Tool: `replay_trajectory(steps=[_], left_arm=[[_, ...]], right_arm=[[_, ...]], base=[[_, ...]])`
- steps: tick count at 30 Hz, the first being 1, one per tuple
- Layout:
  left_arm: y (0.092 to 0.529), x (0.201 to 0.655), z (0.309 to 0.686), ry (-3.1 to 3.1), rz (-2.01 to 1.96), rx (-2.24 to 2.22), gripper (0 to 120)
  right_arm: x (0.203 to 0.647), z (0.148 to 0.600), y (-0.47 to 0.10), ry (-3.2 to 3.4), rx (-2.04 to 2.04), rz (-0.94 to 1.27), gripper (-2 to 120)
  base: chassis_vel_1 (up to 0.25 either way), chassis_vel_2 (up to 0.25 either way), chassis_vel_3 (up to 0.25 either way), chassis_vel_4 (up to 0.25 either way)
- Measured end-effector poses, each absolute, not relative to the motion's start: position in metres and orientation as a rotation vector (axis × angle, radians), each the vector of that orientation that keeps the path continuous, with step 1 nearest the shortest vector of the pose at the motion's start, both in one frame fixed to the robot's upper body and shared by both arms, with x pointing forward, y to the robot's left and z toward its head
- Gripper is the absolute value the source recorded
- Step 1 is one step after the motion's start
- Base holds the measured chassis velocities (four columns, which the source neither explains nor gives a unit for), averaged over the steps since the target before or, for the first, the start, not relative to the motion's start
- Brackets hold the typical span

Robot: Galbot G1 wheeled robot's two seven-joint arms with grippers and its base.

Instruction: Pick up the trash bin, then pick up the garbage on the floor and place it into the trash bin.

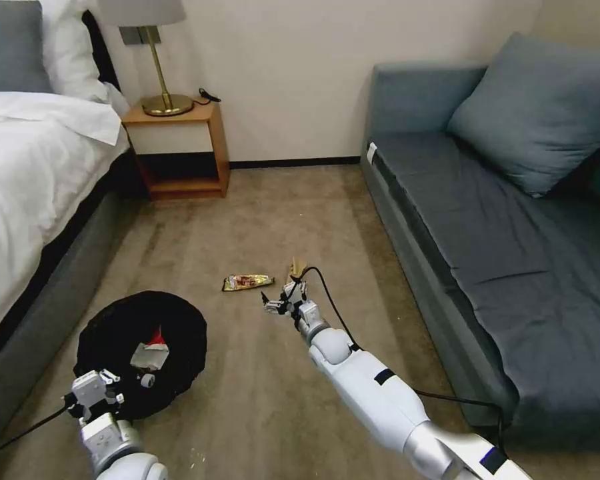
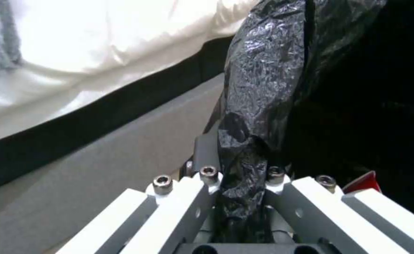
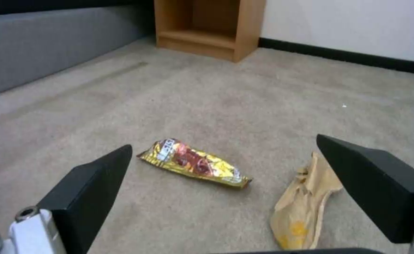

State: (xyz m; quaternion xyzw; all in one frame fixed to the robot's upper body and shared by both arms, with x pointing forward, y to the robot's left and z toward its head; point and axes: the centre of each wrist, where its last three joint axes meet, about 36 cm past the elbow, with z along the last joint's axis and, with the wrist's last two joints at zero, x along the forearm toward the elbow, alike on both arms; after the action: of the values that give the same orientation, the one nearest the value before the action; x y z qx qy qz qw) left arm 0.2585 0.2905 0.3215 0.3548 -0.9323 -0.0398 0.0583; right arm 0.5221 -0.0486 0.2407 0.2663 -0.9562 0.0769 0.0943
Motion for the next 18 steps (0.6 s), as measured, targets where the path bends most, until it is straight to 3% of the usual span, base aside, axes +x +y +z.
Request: replay_trajectory(steps=[18], left_arm=[[0.2878,0.2588,0.3190,-2.826,-0.118,1.068,3]], right_arm=[[0.5180,0.2348,-0.0477,-2.832,0.794,0.231,100]], base=[[-0.080,0.074,0.072,-0.072]])
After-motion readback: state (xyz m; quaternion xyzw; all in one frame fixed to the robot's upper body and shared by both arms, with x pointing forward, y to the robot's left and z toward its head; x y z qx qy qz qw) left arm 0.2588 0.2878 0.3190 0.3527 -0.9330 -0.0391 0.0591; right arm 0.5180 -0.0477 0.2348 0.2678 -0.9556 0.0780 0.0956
